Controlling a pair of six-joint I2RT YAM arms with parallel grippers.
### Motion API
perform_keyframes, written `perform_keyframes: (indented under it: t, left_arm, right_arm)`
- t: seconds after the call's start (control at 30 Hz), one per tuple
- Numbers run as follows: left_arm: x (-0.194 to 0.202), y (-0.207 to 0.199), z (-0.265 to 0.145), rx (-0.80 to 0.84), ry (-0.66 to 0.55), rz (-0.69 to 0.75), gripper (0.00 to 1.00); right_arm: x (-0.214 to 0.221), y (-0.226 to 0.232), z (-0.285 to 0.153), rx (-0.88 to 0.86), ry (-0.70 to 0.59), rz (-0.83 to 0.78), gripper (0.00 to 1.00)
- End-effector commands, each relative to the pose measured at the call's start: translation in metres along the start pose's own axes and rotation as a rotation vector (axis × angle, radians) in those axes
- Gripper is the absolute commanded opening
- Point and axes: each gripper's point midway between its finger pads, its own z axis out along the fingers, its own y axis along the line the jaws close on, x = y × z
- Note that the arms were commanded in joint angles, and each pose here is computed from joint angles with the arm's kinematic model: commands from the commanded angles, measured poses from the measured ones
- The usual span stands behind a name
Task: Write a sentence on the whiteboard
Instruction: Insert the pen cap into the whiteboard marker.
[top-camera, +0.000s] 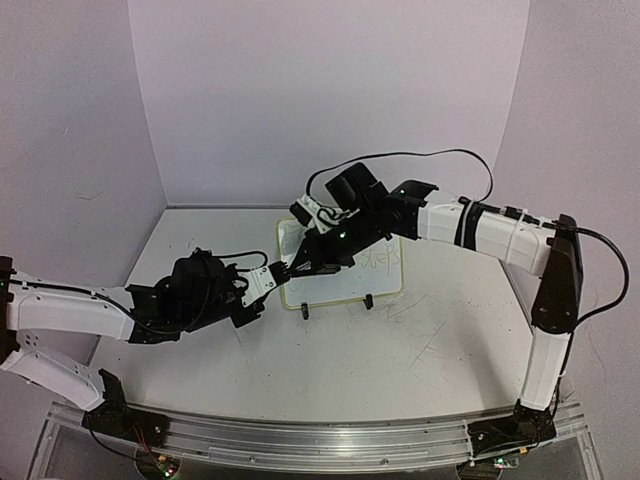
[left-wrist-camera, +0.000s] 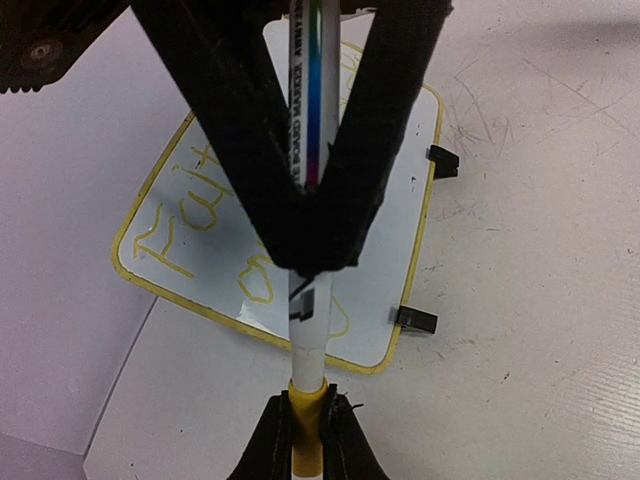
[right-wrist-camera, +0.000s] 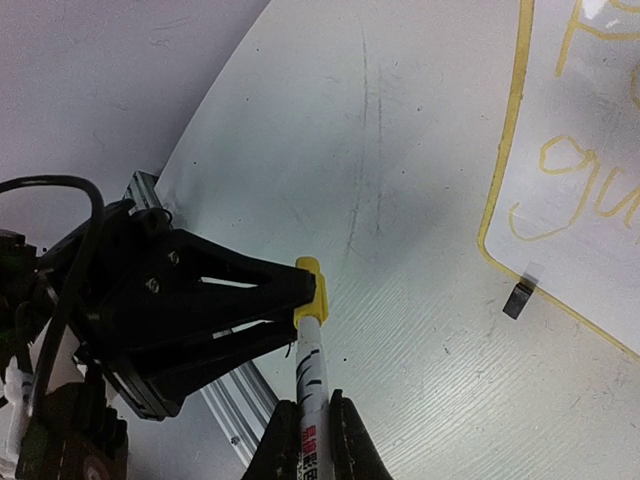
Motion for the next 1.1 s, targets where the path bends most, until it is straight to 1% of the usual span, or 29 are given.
perform_keyframes:
  t: [0.0, 0.1, 0.27, 0.4, 0.6, 0.8, 1.07]
  left_arm:
    - [-0.012, 0.004, 0.003, -0.021, -0.007, 0.016, 0.0]
    - [-0.01, 0.001, 0.006, -0.014, 0.013, 0.028, 0.0]
    - [-0.011, -0.002, 0.006, -0.007, 0.026, 0.035, 0.0]
    - [-0.015, -0.003, 0.003, -0.006, 0.014, 0.042, 0.0]
    - [-0.024, -0.006, -0.006, -0.027, -0.017, 0.071, 0.0]
    - [-0.035, -0.003, -0.021, -0.064, -0.088, 0.061, 0.0]
    - [-0.039, -0.001, -0.027, -0.076, -0.111, 0.062, 0.0]
  right_arm:
    - [-0.009, 0.005, 0.011, 0.018, 0.002, 0.035, 0.0]
    - [-0.005, -0.002, 0.021, 0.051, 0.027, 0.06, 0.0]
    - [-0.001, -0.003, 0.037, 0.059, 0.046, 0.099, 0.0]
    - [0.009, -0.002, 0.058, 0.039, 0.094, 0.127, 0.0]
    - [0.018, -0.004, 0.085, 0.014, 0.131, 0.163, 0.0]
    - [0.016, -0.006, 0.103, 0.001, 0.112, 0.188, 0.0]
    - [0.014, -0.011, 0.095, 0.035, 0.064, 0.188, 0.0]
